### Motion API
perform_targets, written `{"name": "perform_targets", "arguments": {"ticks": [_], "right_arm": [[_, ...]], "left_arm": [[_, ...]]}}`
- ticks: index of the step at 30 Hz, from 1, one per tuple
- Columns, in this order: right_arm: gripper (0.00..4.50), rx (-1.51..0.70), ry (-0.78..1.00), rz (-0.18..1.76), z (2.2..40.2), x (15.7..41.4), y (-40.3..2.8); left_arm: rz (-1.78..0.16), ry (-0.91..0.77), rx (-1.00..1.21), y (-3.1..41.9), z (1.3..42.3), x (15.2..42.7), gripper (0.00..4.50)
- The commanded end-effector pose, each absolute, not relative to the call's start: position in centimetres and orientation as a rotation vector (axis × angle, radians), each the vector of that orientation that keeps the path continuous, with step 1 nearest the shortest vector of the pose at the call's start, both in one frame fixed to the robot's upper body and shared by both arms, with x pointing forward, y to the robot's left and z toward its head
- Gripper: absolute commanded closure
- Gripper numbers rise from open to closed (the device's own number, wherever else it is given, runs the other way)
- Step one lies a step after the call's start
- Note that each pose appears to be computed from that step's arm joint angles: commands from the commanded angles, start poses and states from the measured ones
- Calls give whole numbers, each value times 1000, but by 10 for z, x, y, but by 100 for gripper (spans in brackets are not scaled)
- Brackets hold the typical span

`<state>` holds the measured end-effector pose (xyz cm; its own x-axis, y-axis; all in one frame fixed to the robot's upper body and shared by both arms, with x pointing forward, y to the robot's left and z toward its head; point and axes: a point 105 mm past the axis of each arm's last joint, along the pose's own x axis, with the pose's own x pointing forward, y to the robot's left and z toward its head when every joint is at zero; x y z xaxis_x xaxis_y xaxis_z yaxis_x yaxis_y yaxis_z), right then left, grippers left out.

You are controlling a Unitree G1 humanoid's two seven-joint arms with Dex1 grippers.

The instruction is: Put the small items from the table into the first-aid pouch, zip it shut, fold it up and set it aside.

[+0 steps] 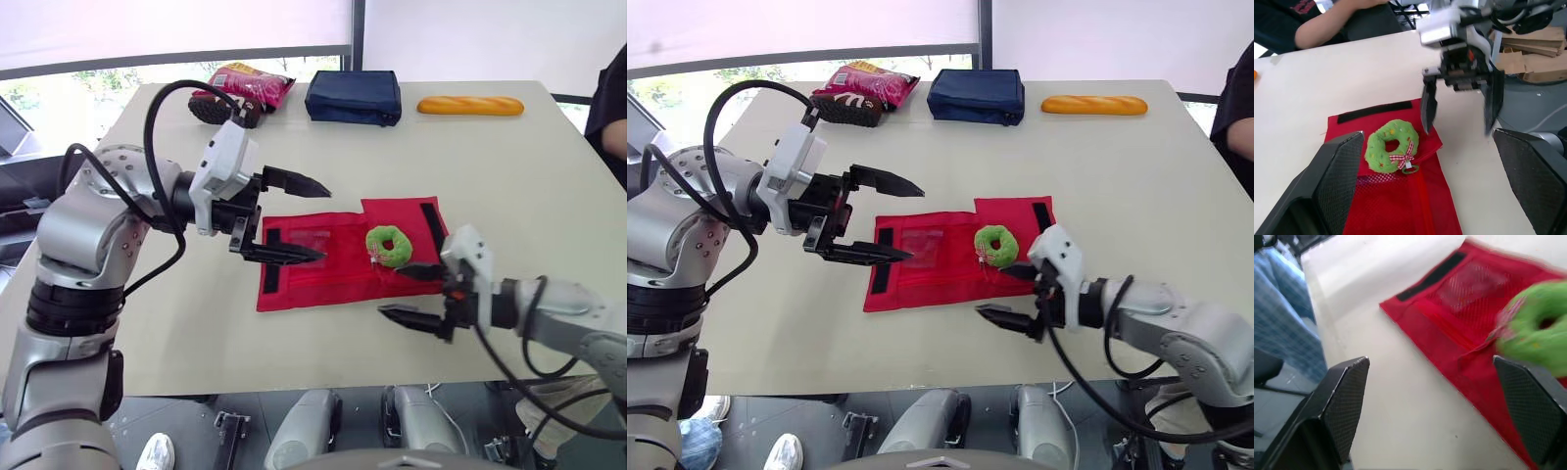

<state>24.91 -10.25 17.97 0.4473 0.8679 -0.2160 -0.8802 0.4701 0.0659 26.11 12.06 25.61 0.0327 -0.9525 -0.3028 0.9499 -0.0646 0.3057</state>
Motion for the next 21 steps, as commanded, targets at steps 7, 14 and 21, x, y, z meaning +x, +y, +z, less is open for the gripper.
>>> {"name": "perform_targets", "arguments": {"ticks": [7, 14, 21], "right_arm": [[59, -184, 102, 908, 180, 324, -120], [339, -303, 77, 958, 170, 348, -105], [445, -186, 138, 1274, 167, 300, -70]], "left_arm": [[-1528, -41, 494, 127, 266, 256, 0], [-1491, -8, 480, 136, 259, 256, 0], [-1467, 2, 459, 142, 257, 255, 0]]}}
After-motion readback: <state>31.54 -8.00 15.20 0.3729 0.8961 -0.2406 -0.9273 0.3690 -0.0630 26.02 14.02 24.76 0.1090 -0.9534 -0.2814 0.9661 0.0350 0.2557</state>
